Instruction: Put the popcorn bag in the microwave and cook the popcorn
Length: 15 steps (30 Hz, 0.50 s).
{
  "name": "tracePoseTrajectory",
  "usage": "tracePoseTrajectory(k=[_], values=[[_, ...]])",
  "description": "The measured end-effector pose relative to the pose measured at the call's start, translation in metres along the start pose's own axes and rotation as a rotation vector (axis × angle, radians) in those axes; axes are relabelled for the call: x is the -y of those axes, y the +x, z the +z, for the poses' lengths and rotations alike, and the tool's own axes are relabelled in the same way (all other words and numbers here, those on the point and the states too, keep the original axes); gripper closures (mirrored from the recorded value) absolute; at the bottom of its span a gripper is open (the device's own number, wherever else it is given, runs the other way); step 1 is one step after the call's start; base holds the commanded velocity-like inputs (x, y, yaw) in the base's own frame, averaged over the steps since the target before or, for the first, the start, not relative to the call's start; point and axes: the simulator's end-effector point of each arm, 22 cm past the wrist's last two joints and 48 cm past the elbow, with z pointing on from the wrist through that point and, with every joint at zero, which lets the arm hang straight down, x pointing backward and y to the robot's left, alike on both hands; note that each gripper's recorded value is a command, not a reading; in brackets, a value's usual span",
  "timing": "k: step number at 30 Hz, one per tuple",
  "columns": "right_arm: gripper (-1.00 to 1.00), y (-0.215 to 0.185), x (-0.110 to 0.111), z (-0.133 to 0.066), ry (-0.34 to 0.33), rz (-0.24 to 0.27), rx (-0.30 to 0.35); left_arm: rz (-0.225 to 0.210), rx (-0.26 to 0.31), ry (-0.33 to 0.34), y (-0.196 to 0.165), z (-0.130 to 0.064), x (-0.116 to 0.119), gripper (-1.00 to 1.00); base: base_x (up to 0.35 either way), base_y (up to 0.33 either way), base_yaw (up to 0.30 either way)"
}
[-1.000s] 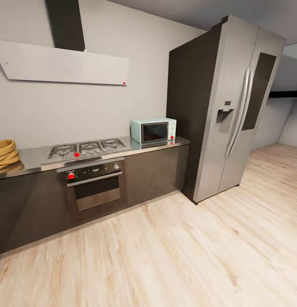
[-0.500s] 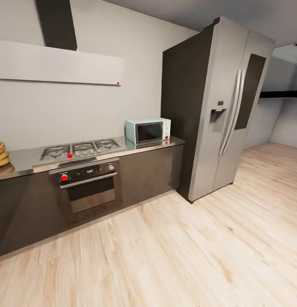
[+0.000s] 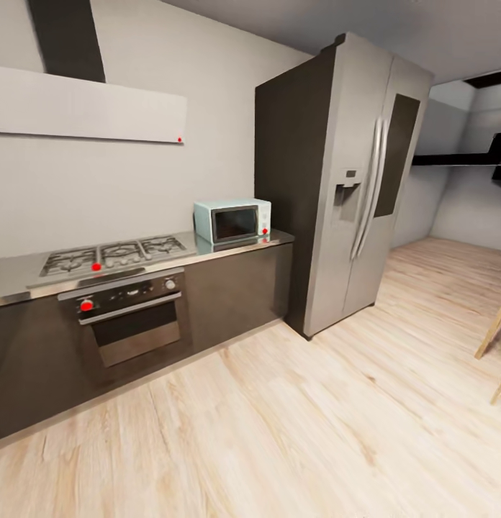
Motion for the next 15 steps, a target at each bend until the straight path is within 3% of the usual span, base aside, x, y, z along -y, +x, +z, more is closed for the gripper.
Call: tracePoseTrajectory(k=[15], values=[[-1.00, 0.0000, -0.0011, 0.0000, -0.001, -0.001, 0.000, 0.002, 0.000, 0.001, 0.0001, 0.0000, 0.0010, -1.00, 0.000, 0.000, -0.193]])
